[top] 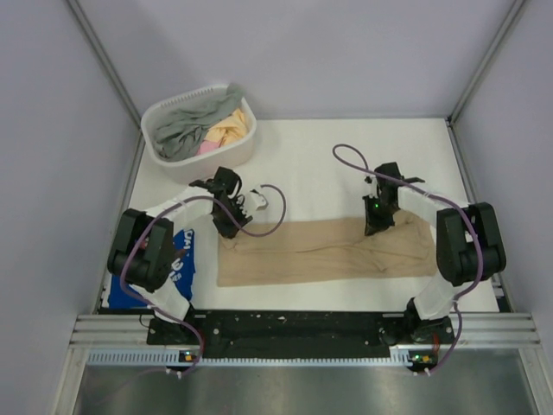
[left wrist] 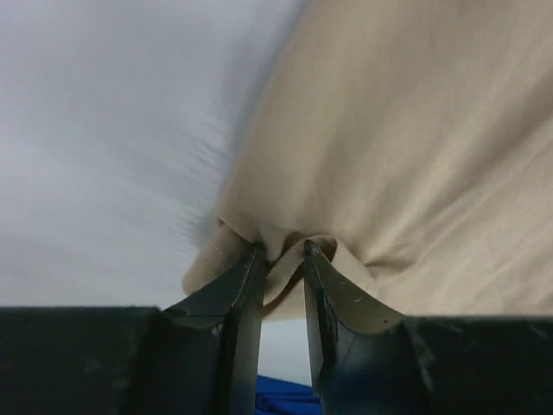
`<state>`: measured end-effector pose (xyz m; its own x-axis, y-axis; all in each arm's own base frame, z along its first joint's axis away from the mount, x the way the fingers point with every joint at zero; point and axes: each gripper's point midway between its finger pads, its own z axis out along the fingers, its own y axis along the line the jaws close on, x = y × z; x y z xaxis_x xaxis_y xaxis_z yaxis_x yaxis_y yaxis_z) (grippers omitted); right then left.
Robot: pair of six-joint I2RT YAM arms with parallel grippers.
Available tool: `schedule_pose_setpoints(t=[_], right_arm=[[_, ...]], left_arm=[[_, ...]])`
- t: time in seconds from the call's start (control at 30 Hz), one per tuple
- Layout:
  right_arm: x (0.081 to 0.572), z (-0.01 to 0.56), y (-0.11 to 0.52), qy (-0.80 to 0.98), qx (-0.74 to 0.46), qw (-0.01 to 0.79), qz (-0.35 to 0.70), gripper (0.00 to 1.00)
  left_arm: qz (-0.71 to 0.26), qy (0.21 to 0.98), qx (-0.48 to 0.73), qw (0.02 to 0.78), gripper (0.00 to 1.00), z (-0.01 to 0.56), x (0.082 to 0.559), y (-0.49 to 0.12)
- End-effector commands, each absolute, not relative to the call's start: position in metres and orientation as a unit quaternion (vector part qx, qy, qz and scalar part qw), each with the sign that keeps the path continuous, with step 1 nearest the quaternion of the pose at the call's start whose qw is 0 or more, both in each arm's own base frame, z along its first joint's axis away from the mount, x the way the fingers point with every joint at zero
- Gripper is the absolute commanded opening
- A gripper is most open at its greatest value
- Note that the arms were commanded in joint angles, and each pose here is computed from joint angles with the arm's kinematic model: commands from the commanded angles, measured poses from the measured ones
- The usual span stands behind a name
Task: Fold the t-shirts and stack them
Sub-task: Fold the other side of the tshirt into a rectangle
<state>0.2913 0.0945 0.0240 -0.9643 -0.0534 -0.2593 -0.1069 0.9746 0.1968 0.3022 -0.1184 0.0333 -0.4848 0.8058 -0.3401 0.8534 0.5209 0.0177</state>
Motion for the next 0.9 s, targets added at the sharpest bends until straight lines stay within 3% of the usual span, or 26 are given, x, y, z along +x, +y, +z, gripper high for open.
schedule_pose_setpoints(t=[0.0, 0.13, 0.4, 0.57, 0.67, 0.77, 0.87], right_arm=[[0.283, 0.026, 0.088, 0.988, -0.01, 0.13, 0.087, 0.08], [0.272, 0.03, 0.086, 0.988, -0.004, 0.125, 0.086, 0.08], [0.247, 0.047, 0.085, 0.987, 0.016, 0.129, 0.097, 0.1], [0.232, 0.065, 0.098, 0.983, 0.022, 0.12, 0.14, 0.12], [0.229, 0.079, 0.099, 0.981, 0.022, 0.124, 0.146, 0.17], [0.243, 0.089, 0.084, 0.981, 0.036, 0.159, 0.105, 0.34], [0.259, 0.091, 0.068, 0.98, 0.055, 0.184, 0.057, 0.4]], left_arm=[[-0.049, 0.857, 0.498, 0.121, 0.29, 0.031, 0.268, -0.085], [-0.047, 0.865, 0.487, 0.11, 0.31, 0.034, 0.255, -0.071], [-0.023, 0.857, 0.506, 0.096, 0.45, 0.051, 0.243, -0.05], [-0.059, 0.848, 0.515, 0.108, 0.51, 0.072, 0.237, -0.062], [-0.115, 0.829, 0.527, 0.146, 0.57, 0.09, 0.235, -0.086], [-0.13, 0.808, 0.549, 0.171, 0.61, 0.095, 0.239, -0.096], [-0.13, 0.781, 0.584, 0.179, 0.65, 0.092, 0.243, -0.1]])
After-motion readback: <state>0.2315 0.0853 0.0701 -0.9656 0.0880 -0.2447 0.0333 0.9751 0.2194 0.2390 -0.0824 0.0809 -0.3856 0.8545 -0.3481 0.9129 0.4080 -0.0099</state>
